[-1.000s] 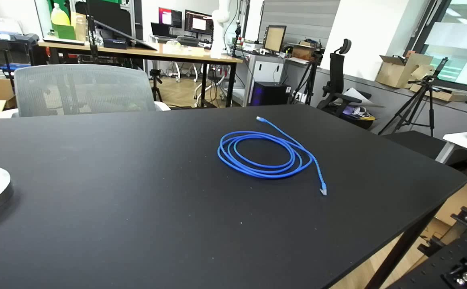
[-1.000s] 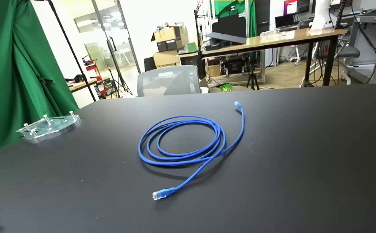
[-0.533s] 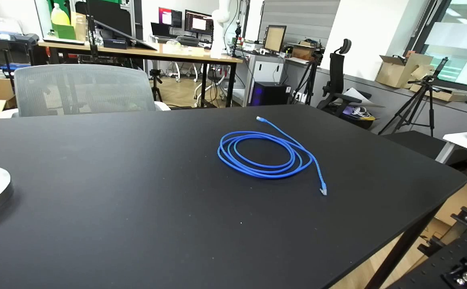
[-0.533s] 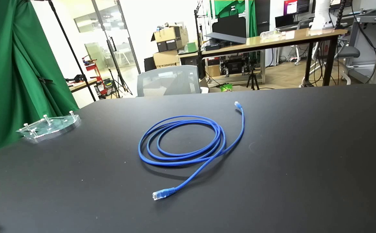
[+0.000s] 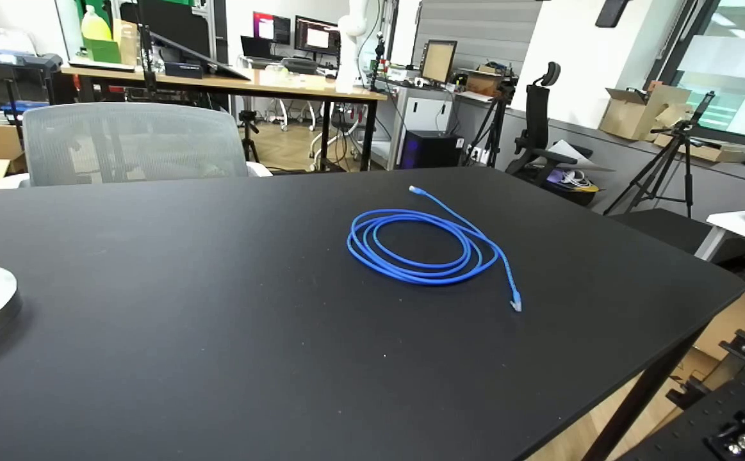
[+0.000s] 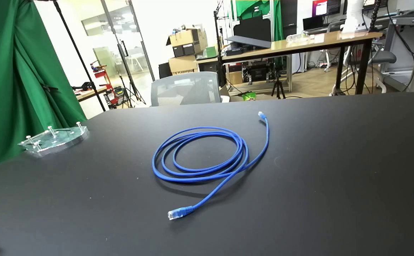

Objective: Unwind the cable

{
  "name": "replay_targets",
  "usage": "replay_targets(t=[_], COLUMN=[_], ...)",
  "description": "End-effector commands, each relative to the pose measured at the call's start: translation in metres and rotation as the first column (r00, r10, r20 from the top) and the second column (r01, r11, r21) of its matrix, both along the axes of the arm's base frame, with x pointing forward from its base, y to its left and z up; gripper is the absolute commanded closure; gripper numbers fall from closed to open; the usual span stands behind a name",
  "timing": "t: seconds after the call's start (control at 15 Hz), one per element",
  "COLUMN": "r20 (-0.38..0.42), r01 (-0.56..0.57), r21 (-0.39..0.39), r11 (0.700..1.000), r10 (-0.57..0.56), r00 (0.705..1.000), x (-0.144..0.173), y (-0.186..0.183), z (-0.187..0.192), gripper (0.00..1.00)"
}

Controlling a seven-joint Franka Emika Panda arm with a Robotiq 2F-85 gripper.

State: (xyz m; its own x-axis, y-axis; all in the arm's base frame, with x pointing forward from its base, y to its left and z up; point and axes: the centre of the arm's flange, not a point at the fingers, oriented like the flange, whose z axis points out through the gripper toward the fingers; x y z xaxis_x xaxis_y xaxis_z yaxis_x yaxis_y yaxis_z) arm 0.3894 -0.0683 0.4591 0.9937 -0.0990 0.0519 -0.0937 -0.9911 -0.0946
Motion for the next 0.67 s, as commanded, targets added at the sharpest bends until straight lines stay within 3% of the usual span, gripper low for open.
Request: replay_targets(t=[0.0,0.33,0.6], r20=[-0.025,-0.097,-0.129], r01=[0.049,0.058,0.020], r21=[0.024,-0.043,-0.078], r11=[0.998,0.997,0.997], r10=[-0.049,-0.062,-0.030], r00=[0.999,0.993,0.991], x=[0.025,0.068,0.097], y=[-0.034,-0.046,-0.032], z=[-0.020,-0.043,-0.079], gripper=[0.00,0.00,0.00])
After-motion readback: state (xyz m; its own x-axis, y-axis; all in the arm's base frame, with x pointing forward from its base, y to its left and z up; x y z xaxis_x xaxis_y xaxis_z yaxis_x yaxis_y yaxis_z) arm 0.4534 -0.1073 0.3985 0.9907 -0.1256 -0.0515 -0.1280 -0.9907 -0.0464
